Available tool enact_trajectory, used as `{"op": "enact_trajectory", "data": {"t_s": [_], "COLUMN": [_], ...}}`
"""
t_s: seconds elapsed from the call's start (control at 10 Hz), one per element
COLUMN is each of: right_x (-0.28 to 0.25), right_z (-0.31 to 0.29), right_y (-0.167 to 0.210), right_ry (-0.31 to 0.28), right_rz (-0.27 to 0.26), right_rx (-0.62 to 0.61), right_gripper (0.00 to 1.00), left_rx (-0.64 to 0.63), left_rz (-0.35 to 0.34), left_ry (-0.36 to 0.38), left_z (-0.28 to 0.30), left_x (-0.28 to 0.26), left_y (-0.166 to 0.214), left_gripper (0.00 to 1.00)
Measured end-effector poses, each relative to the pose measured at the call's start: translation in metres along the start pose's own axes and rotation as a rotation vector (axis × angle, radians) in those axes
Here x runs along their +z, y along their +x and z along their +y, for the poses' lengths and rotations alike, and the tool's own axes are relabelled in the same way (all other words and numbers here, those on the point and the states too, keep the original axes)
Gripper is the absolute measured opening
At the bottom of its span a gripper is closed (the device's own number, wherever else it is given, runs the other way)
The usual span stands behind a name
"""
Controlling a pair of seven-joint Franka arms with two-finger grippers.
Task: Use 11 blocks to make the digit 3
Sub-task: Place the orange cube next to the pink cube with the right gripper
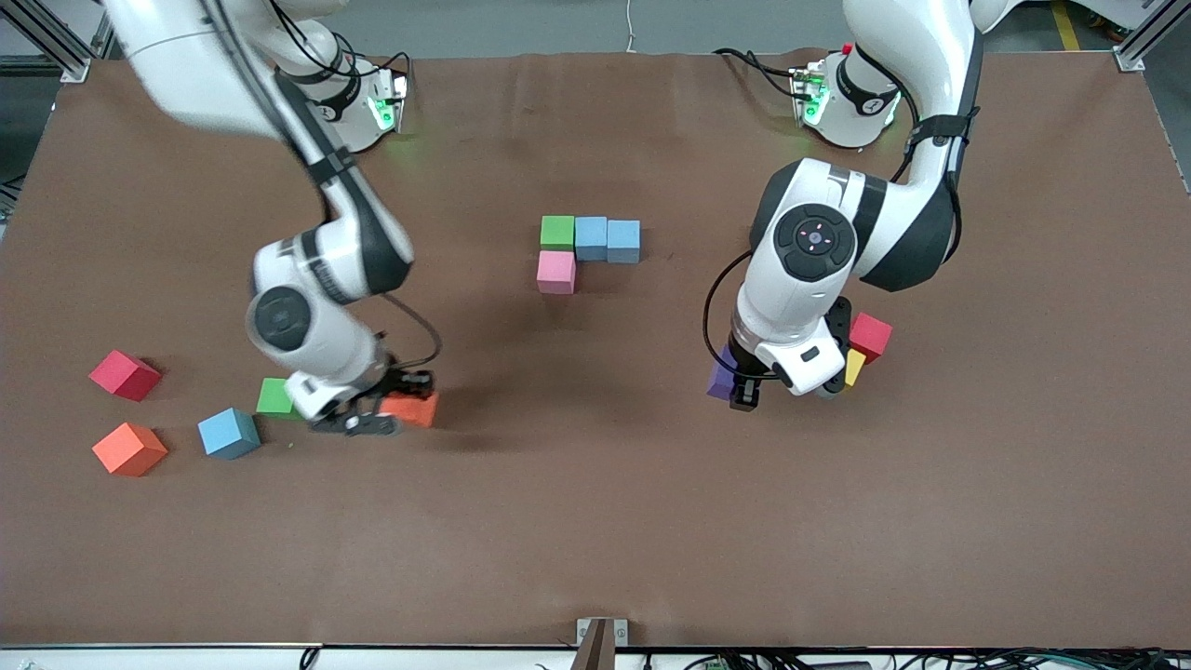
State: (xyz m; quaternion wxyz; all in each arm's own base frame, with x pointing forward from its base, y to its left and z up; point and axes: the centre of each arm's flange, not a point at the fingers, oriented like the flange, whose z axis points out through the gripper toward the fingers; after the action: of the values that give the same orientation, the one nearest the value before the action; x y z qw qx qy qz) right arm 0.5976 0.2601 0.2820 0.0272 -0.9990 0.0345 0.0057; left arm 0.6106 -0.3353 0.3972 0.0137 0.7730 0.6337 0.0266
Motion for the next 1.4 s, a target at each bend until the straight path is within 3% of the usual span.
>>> {"op": "enact_trajectory", "data": {"t_s": [0.3, 0.5, 1.0, 1.4], "right_x": [0.026, 0.039, 0.053, 0.067], "right_z": [-0.093, -0.121, -0.158, -0.158], "right_y": [-0.079, -0.113, -0.164, -0.181], "right_ry": [0.013, 0.015, -0.004, -0.008], "right_rz": [0.012, 0.011, -0.012, -0.016], "right_rx": [0.035, 0.028, -0.020, -0.038], "right_gripper": [0.57, 0.57, 0.57, 0.57], "left_rx": [-0.099, -0.119, -0.119, -0.123], "left_rz": [0.027, 0.039, 0.046, 0.047], "left_ry": [0.073, 0.088, 0.086, 0.086], "left_z": [-0.008, -0.008, -0.009, -0.009], "left_x": [0.020, 0.031, 0.031, 0.031], "left_y": [-0.001, -0.001, -0.003, -0.003], "left_gripper": [0.60, 0.60, 0.60, 0.60]}}
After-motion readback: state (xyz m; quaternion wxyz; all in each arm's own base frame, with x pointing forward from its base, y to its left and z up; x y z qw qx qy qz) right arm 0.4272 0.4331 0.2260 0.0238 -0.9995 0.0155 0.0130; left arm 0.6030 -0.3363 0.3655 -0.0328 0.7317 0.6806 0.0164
